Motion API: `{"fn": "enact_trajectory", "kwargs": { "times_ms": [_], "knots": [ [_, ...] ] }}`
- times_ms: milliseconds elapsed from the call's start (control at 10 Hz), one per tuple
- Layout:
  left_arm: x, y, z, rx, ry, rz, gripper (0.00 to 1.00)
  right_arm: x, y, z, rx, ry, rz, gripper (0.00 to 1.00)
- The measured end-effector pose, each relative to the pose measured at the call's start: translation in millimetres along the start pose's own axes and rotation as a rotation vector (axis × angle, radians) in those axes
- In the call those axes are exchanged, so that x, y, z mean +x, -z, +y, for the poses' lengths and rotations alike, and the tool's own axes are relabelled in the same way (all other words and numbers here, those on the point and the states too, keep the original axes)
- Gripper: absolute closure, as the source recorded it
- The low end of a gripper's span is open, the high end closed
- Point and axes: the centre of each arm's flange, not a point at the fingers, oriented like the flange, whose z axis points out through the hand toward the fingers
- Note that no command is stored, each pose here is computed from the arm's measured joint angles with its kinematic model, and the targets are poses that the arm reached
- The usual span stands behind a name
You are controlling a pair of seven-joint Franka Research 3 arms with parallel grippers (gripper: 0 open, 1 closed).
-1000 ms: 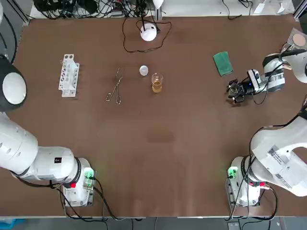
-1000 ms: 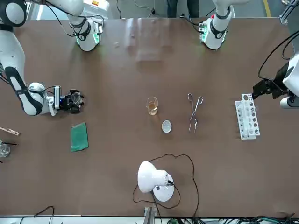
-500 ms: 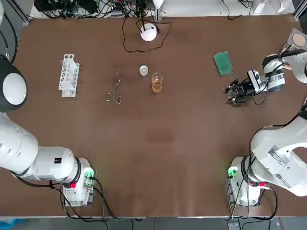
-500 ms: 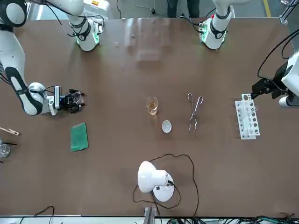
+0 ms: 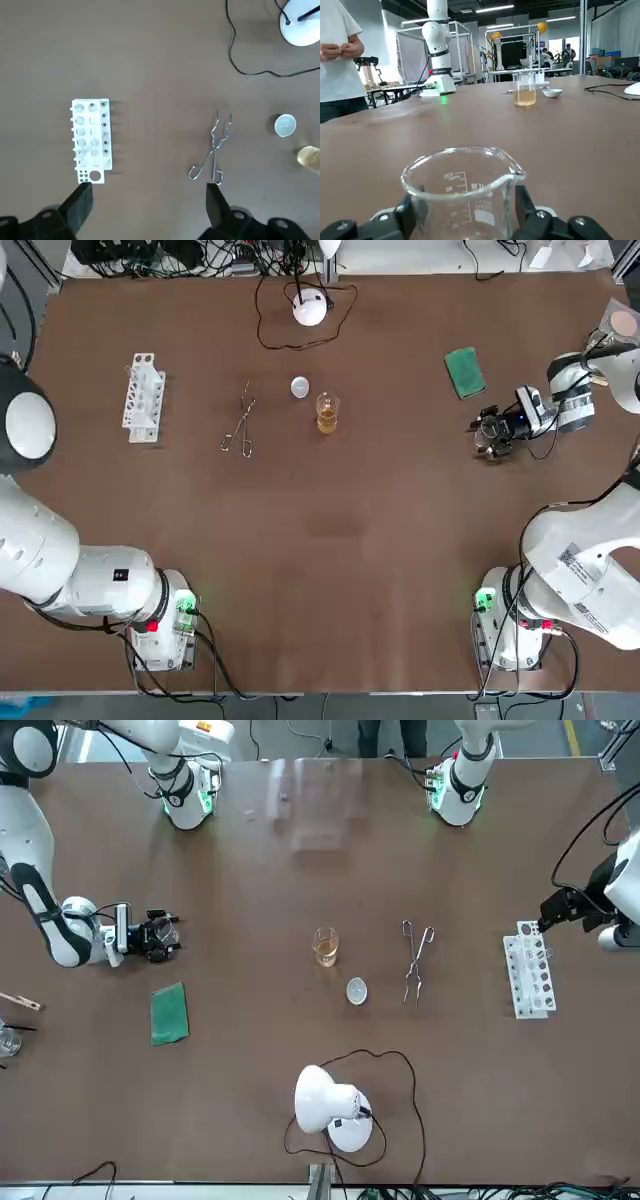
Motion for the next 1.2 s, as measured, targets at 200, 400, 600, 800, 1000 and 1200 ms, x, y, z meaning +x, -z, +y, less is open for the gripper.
{"fn": "enact_trajectory", "kwargs": {
  "times_ms": [200,400,600,800,1000,1200],
  "knots": [
    [0,11,0,-0.001,0.0,0.023,0.0,1,0,-4,0.01,-0.008,0.025,0.0],
    [0,14,-1,-0.002,0.001,0.029,0.0,3,0,-6,0.02,-0.012,0.046,0.0],
    [0,22,-3,-0.002,0.005,0.047,0.0,8,1,-6,0.027,-0.018,0.057,0.0],
    [-1,36,-3,-0.004,0.005,0.074,0.0,12,4,-6,0.027,-0.021,0.055,0.0],
    [-3,41,-4,-0.003,0.007,0.083,0.0,15,7,-6,0.028,-0.042,0.059,0.0],
    [-3,42,-6,-0.003,0.01,0.085,0.0,20,8,-6,0.035,-0.052,0.069,0.0]
  ]
}}
